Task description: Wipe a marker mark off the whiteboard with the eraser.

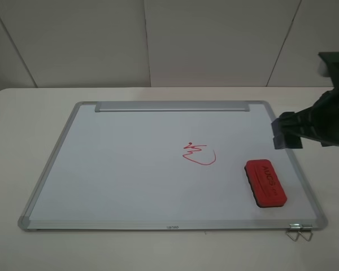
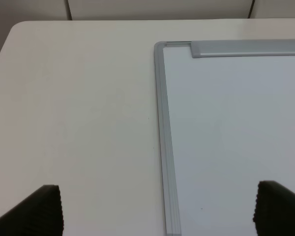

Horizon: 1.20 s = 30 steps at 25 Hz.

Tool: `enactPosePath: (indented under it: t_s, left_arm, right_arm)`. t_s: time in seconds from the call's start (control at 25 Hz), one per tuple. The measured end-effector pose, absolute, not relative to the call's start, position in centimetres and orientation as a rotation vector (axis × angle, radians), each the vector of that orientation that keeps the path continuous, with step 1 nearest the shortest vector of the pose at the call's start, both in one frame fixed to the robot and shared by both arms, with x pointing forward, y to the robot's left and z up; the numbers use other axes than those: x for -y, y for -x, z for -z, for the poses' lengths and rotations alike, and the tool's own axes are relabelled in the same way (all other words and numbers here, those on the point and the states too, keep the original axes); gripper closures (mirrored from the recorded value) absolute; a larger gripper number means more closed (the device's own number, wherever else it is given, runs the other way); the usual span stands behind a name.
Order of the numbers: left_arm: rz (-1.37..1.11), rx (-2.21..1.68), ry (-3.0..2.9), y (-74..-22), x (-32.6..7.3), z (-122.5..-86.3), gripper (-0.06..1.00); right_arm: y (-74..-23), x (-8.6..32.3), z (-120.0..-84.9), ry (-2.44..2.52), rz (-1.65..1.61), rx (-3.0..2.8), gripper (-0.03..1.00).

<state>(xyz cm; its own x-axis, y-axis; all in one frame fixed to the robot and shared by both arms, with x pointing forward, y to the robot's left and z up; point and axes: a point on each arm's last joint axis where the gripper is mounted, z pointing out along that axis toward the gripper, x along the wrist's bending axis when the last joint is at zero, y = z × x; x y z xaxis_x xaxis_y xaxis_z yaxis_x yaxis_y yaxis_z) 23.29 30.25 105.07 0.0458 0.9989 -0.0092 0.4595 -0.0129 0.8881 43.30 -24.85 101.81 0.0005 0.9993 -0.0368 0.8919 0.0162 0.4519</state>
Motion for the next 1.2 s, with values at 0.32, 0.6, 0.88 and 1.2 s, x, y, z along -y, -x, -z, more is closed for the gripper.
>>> enactPosePath:
  t_s: [0.32,0.6,0.88,1.2]
  left_arm:
    - [-0.91,-1.512,-1.574,-23.3,-30.2,-105.1,0.17]
    - [-0.91,-1.512,-1.574,-23.3,-30.2,-105.1,0.17]
    - [-0.91,-1.512,-1.574,-23.3,-30.2,-105.1,0.17]
    - [-0.91,-1.512,-1.574,-23.3,-30.2,-105.1,0.17]
  right_arm:
    - [-34.2,29.1,-108.6,-1.862,-0.693,-1.711,0.23]
    - [-26.2,30.9,-110.4,-1.656,-0.975,-1.572,0.23]
    - [-23.2,30.6,-109.8,-1.481,-1.036,-1.711,0.23]
    - [-23.5,30.4,-108.1,-1.497,-1.002,-1.755,0.23]
